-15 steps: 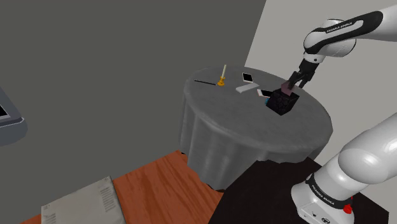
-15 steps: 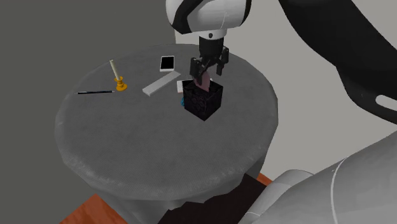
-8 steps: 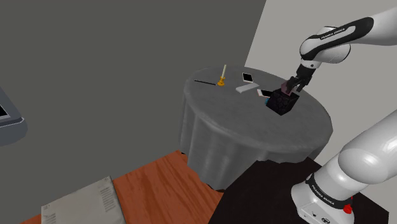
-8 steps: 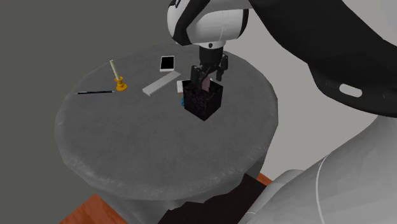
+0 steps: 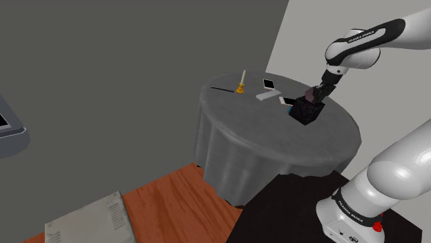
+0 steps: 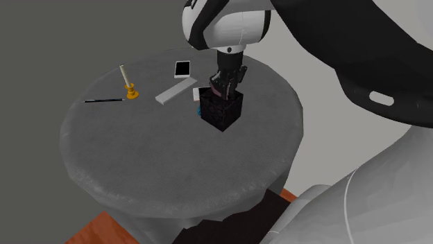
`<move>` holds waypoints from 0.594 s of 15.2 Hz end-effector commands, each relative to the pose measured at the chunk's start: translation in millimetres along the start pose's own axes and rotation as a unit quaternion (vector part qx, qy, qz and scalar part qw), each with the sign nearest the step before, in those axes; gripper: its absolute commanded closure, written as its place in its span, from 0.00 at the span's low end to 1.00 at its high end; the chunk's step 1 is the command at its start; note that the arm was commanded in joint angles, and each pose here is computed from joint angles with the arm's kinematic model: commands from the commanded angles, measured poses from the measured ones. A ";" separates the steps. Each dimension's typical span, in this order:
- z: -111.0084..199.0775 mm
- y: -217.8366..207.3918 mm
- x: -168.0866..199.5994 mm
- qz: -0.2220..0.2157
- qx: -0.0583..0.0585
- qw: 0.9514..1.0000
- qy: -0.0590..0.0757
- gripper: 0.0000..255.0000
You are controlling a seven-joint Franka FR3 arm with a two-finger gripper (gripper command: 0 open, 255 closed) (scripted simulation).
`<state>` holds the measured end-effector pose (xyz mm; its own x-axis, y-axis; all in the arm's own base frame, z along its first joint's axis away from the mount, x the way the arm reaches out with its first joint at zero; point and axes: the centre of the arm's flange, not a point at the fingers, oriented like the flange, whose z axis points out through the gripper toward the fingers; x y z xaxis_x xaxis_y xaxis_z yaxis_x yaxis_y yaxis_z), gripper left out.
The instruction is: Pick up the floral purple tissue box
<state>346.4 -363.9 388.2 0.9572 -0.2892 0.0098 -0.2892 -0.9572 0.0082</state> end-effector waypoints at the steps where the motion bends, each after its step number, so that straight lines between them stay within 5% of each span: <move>1: 0.1 0.4 -0.1 0.000 0.000 1.000 0.000 1.00; 9: -36.9 1.0 0.4 0.000 0.000 1.000 0.000 1.00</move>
<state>345.9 -363.9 418.8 0.9571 -0.2898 0.0087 -0.2898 -0.9570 0.0081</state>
